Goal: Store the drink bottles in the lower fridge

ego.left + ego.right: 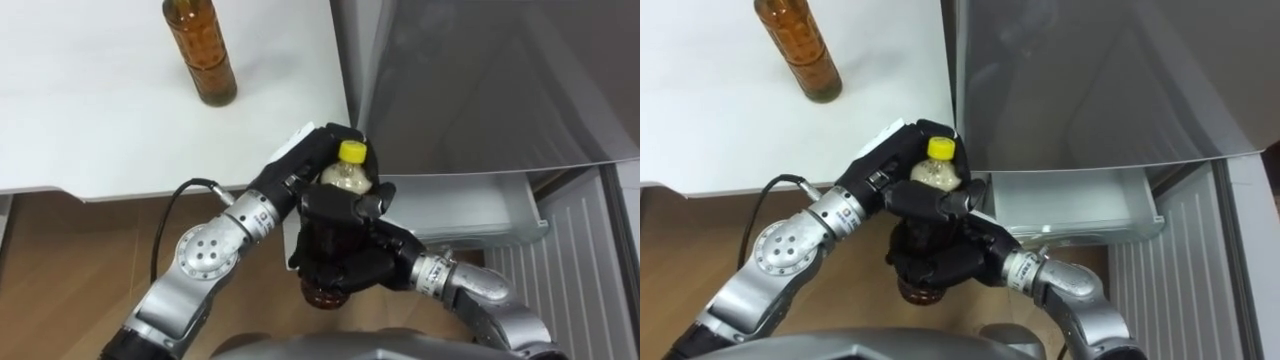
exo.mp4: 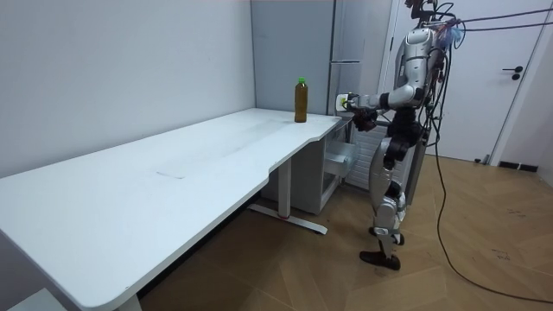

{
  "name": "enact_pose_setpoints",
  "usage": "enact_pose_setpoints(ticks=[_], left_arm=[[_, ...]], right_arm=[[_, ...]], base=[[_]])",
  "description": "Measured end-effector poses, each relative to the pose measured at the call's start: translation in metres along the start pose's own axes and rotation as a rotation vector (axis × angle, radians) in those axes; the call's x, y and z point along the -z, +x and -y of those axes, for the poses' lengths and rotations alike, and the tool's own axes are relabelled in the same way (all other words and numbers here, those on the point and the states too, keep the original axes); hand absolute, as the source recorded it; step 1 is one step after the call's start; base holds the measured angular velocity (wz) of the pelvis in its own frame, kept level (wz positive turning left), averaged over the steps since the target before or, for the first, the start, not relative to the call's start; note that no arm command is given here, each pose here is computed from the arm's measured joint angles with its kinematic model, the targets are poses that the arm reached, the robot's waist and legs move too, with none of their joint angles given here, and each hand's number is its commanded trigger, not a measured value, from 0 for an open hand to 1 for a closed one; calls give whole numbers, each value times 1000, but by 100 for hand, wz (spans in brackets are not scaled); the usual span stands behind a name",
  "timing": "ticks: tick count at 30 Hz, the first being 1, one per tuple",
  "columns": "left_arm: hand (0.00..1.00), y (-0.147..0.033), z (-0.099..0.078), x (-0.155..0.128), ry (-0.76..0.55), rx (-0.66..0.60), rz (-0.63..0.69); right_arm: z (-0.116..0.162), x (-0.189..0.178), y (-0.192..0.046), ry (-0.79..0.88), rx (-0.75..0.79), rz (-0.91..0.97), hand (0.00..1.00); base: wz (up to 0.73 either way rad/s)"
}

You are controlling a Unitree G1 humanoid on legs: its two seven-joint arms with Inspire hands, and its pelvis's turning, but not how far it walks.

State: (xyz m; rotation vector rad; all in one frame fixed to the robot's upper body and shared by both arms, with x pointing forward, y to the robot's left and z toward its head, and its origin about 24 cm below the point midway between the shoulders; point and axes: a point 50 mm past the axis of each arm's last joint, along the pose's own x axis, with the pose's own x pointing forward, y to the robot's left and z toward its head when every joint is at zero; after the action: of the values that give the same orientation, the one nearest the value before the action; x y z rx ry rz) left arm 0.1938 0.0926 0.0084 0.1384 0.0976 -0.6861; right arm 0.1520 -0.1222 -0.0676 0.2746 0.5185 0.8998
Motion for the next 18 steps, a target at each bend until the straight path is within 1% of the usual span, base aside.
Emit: enact_pose_setpoints(ticks=[5, 9, 18], left_arm=[[0, 0, 0, 1, -3, -2, -5], [0, -1, 0, 5, -31, -4, -17], [0, -1, -1, 7, -31, 11, -25]], right_arm=[[2, 1, -3, 0, 10, -8, 100], [3, 3, -4, -2, 17, -22, 100], [4, 4, -5, 1, 20, -29, 100]], base=[[0], [0], [0]])
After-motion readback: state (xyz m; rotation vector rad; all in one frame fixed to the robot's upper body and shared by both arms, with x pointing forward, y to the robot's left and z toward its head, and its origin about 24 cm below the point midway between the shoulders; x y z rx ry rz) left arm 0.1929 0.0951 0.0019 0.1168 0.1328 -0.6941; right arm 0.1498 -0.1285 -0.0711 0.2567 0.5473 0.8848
